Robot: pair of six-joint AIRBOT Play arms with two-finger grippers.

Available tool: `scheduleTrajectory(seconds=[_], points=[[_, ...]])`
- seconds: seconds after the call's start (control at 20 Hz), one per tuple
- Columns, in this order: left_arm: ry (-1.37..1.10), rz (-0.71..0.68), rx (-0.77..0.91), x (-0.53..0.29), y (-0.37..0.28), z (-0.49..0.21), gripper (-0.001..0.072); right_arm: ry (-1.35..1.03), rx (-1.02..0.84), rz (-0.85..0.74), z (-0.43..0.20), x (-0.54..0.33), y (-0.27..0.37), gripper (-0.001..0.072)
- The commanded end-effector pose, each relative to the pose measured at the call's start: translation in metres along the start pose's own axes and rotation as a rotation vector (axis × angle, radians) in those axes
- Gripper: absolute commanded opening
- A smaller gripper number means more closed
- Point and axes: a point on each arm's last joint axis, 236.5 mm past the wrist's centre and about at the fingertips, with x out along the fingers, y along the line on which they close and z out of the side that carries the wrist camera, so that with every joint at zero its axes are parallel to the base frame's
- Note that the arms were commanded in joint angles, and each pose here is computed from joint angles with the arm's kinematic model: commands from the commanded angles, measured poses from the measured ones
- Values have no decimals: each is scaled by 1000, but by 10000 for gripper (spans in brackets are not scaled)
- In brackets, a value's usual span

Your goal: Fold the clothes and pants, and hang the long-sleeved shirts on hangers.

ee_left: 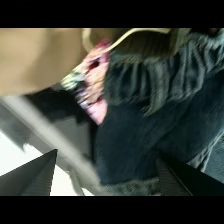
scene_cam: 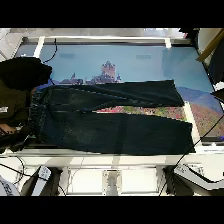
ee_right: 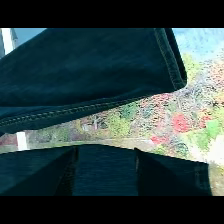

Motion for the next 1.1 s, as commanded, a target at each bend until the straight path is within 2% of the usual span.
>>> scheduleTrajectory(seconds=[0.0, 0.15, 0.2, 0.25, 0.35, 0.4, 0.55, 0.75, 0.9, 1.05], points=[[-8, -136, 4, 20, -21, 9, 577, -18, -28, 6, -1, -10, 14, 411], [-30, -141, -13, 26, -19, 17, 572, -33, -49, -3, -1, -18, 22, 410], [-40, -136, -13, 26, -18, 19, 529, -35, -55, -4, -2, -19, 24, 410], [-50, -129, -12, 26, -17, 22, 427, -36, -59, -6, -3, -21, 25, 410], [-70, -119, -14, 26, -14, 26, 143, -37, -63, -9, -4, -23, 27, 409], [-73, -118, -13, 26, -14, 27, 41, -34, -64, -9, -4, -23, 27, 409], [-79, -129, 2, 20, -19, 32, 39, -30, -67, -66, -5, -24, 14, 409], [-157, -155, 69, -14, -38, 55, 39, 196, 17, -375, -63, -31, -67, 409], [-240, -156, 105, -38, -48, 67, 38, 388, 172, -333, -138, 0, -96, 411], [-263, -160, 114, -47, -52, 68, 38, 452, 320, -233, -200, 30, -114, 413]])
